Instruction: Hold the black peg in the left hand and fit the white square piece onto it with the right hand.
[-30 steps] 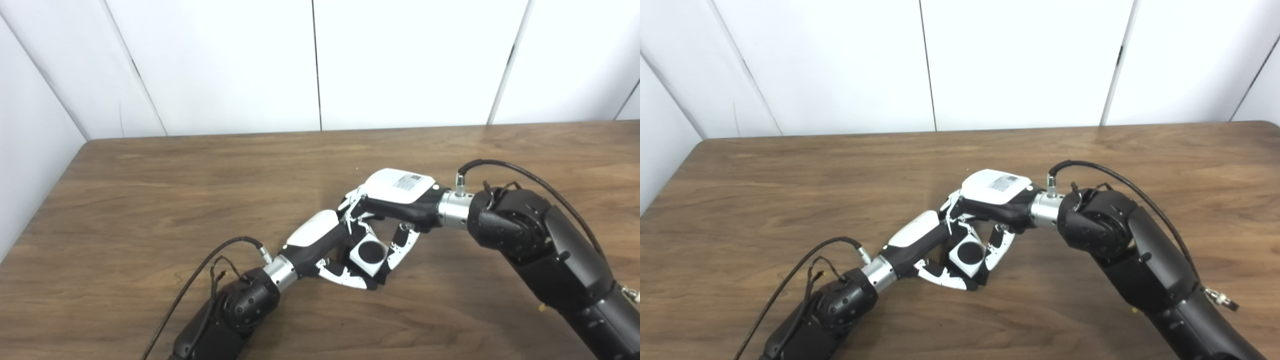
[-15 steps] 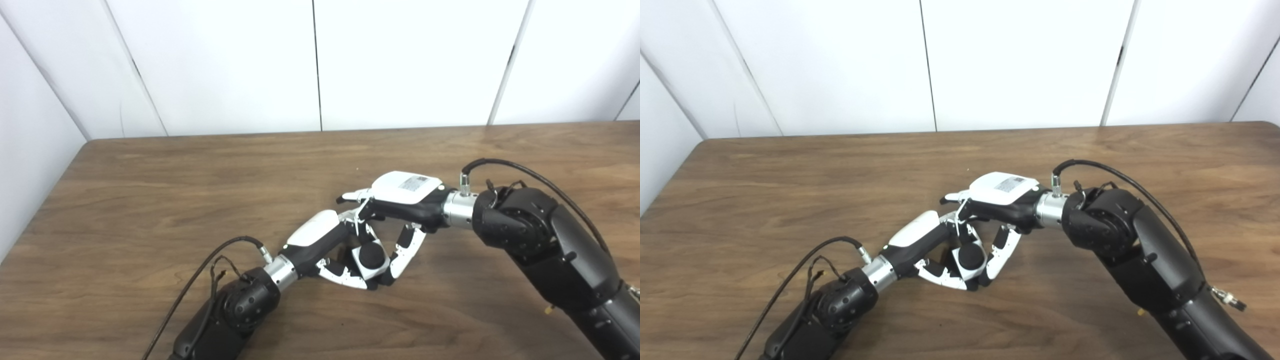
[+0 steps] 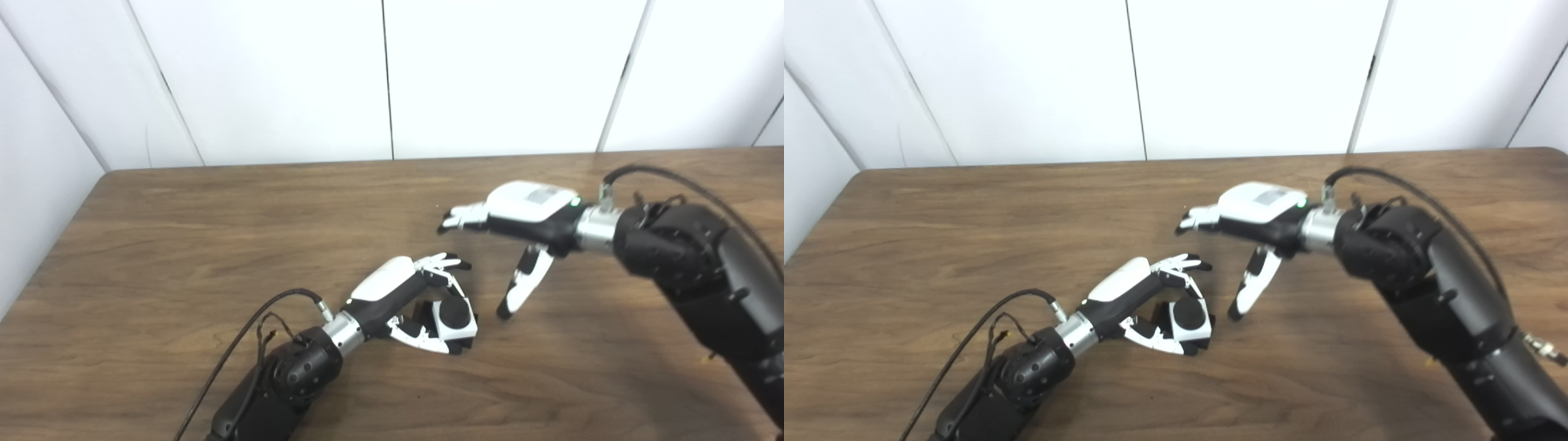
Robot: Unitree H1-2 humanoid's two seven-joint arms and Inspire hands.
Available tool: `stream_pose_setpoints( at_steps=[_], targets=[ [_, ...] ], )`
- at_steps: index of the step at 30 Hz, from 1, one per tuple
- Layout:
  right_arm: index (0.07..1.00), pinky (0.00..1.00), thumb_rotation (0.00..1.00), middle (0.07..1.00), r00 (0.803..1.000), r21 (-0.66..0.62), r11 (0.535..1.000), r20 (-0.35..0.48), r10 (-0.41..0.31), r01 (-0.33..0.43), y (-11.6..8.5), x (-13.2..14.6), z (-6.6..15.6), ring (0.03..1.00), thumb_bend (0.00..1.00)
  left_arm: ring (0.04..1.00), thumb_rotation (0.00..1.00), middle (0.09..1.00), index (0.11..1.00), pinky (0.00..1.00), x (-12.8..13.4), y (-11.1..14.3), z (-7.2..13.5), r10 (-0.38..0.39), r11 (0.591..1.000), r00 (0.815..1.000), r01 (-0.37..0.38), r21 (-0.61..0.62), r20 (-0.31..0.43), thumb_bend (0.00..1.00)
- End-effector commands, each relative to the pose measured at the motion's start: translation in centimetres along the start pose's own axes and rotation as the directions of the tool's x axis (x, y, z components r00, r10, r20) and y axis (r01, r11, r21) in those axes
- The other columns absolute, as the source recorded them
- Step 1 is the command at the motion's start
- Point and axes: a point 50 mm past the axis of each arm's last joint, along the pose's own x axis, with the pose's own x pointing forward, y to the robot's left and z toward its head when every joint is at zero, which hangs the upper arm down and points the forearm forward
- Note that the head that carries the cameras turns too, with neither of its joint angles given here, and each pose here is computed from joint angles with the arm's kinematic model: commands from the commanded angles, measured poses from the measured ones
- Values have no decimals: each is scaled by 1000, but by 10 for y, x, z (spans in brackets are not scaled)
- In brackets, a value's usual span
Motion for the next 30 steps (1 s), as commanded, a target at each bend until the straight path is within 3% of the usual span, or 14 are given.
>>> stream_pose_setpoints(
  at_steps=[1,10,14,18,20,25,30],
  targets=[
    [958,855,381,958,995,-48,994,-26,-96,94,-40,-21,-8,934,1000,967,78,907,492,954,-17,-22,-17,-129,991,986,133,29,-108,521],
    [942,764,337,946,975,-53,982,-118,-189,184,-61,-69,-40,906,997,970,78,914,492,948,-21,-18,-21,-134,990,984,138,26,-118,521],
    [926,744,348,930,964,-41,976,-154,-219,215,-61,-88,-53,886,1000,968,78,914,492,946,-23,-17,-24,-129,991,985,133,26,-115,521],
    [913,746,309,917,944,-7,962,-193,-268,272,-56,-100,-51,878,975,965,78,912,492,947,-25,-15,-26,-119,992,985,122,20,-124,520],
    [902,740,266,908,929,25,945,-193,-315,326,-47,-103,-52,873,935,968,76,914,492,946,-26,-14,-26,-112,993,985,115,15,-134,521],
    [882,698,180,889,864,122,869,-242,-442,479,-13,-102,-50,853,826,953,76,910,493,899,-31,-12,-28,-90,996,982,93,12,-164,521],
    [875,707,159,896,815,198,809,-329,-477,553,21,-97,-41,863,778,934,79,907,496,859,-36,-12,-28,-36,998,973,49,49,-228,520]
  ],
)
